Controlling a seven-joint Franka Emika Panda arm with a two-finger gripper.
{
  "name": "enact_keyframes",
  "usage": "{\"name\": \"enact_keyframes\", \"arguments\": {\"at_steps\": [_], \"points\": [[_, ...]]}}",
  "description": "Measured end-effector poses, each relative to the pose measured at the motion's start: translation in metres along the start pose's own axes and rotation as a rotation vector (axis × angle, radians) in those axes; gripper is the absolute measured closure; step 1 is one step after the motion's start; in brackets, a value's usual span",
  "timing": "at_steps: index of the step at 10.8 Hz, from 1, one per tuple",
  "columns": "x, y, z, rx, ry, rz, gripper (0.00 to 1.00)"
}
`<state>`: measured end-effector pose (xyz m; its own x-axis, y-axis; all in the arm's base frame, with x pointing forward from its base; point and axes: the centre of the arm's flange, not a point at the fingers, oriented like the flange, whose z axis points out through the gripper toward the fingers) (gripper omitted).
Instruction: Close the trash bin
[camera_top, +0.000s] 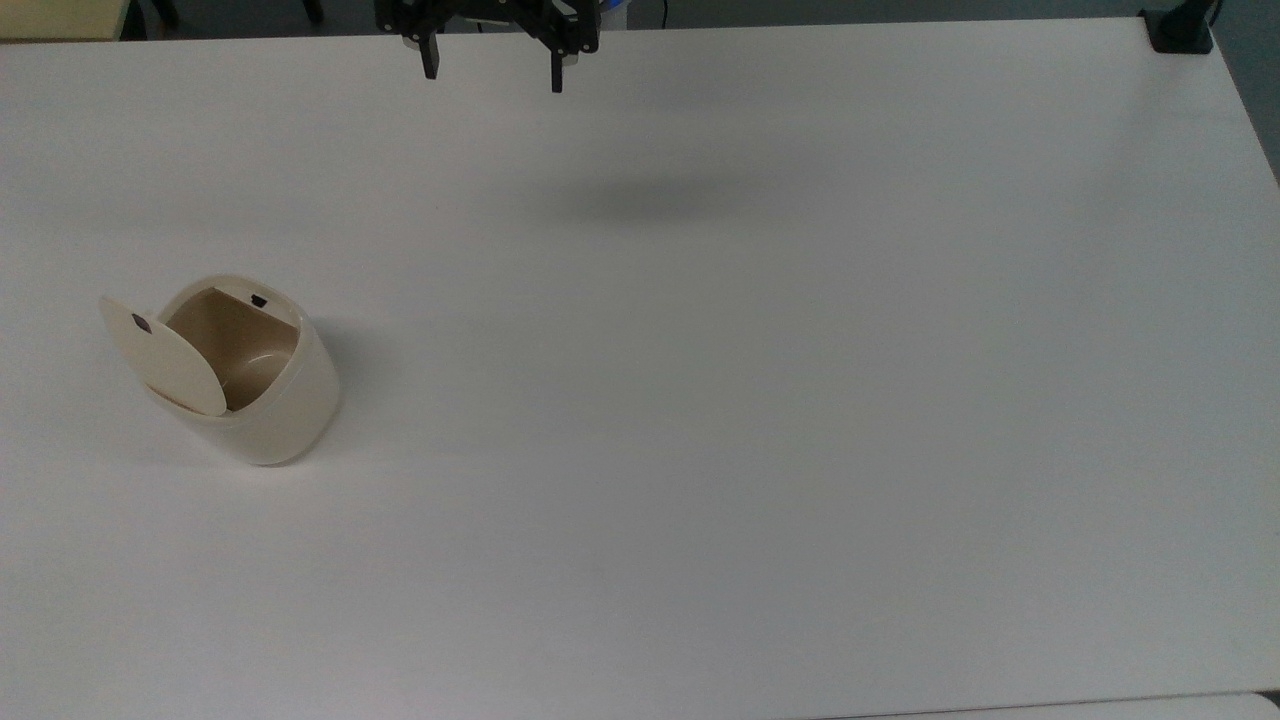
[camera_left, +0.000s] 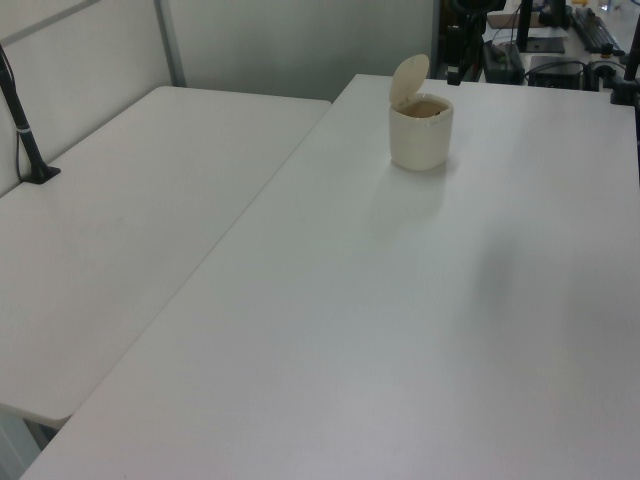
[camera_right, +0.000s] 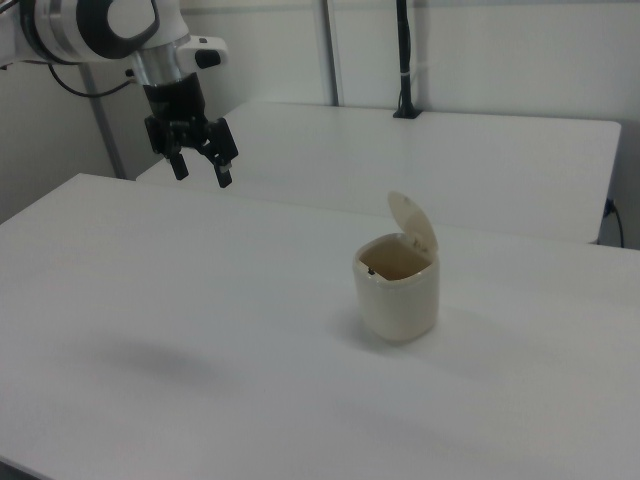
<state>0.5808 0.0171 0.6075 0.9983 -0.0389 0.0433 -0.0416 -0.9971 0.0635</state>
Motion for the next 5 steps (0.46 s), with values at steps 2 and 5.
{"name": "enact_keyframes", "arguments": {"at_steps": [2, 5], "points": [[0.0, 0.005, 0.0, -0.004, 0.001, 0.007, 0.0], [0.0, 0.02, -0.002, -0.006, 0.004, 0.032, 0.0]]}}
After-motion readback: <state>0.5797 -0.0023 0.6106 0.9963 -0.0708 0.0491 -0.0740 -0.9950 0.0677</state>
